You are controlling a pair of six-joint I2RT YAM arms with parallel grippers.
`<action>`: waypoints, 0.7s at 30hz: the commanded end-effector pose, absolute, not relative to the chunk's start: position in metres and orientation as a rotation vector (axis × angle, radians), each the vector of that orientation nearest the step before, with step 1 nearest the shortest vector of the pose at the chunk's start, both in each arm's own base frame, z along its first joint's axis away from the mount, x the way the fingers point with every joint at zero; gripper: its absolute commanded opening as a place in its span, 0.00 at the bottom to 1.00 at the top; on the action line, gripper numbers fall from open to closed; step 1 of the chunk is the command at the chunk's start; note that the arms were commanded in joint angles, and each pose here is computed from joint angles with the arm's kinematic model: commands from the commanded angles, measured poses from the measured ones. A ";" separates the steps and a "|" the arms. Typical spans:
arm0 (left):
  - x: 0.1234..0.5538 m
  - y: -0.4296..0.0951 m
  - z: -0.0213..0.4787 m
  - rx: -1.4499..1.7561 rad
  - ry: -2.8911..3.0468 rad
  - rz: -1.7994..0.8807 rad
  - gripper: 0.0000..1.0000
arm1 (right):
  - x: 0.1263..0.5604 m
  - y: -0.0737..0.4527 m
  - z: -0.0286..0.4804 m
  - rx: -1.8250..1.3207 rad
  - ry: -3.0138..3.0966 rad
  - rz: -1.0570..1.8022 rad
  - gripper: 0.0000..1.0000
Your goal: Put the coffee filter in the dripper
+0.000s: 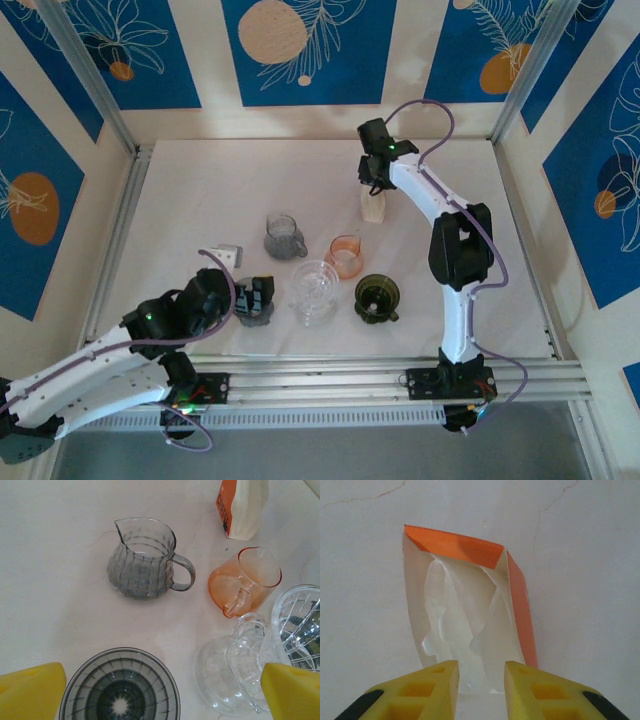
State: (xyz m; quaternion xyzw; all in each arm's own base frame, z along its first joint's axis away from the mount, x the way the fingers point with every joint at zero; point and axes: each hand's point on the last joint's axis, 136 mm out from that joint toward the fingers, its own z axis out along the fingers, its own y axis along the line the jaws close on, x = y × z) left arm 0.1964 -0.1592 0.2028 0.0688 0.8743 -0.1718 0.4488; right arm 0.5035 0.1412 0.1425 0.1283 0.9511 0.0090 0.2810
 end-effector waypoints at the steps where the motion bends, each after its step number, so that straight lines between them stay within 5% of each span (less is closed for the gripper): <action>1: 0.201 -0.157 0.210 0.157 2.131 -0.413 1.00 | 0.508 0.135 0.142 0.394 2.546 0.005 0.30; 15: 0.202 -0.156 0.209 0.154 2.133 -0.407 1.00 | 0.512 0.134 0.130 0.405 2.567 -0.002 0.24; 21: 0.201 -0.157 0.208 0.155 2.135 -0.407 1.00 | 0.513 0.134 0.136 0.391 2.552 -0.009 0.10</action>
